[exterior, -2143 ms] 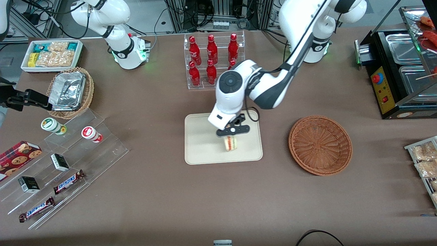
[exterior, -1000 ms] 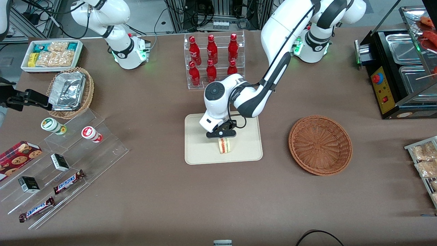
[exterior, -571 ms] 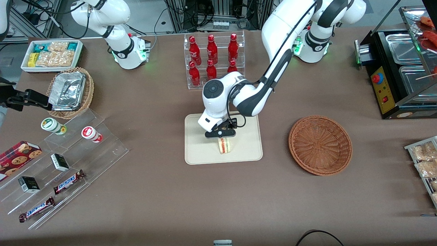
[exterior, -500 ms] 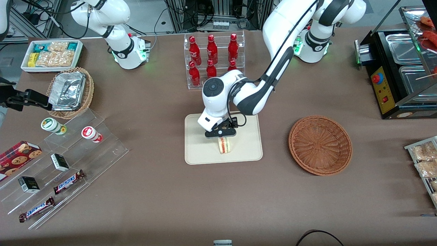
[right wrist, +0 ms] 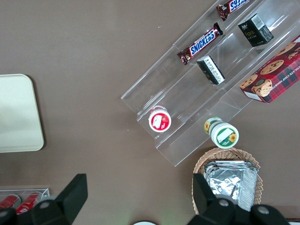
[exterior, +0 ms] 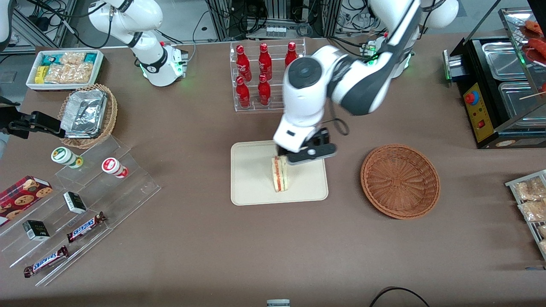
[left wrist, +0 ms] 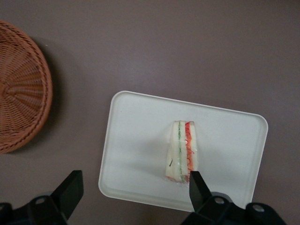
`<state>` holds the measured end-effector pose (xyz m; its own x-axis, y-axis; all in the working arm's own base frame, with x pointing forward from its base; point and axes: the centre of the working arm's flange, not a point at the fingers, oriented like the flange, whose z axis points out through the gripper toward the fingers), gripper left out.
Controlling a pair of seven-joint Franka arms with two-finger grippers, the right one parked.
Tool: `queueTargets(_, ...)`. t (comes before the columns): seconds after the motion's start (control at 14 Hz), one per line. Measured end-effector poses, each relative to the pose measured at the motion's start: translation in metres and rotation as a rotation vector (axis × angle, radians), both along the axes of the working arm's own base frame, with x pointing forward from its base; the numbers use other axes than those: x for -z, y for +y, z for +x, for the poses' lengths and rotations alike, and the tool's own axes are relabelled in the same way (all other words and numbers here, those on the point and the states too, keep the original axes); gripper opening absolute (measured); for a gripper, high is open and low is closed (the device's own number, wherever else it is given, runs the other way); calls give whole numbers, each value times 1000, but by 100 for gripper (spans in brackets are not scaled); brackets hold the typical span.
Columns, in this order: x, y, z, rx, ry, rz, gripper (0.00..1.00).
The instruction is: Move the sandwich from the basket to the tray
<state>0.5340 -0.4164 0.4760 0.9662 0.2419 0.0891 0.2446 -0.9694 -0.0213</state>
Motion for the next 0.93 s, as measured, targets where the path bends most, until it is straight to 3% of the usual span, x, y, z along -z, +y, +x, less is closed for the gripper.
queueTargets(0.21, -45, 62, 10, -11, 37, 37, 100)
queueTargets(0.43, -83, 140, 21, 10, 103, 32, 100)
queueTargets(0.64, -108, 198, 22, 59, 141, 42, 100)
queueTargets(0.93, -136, 287, 26, 131, 161, 9, 100)
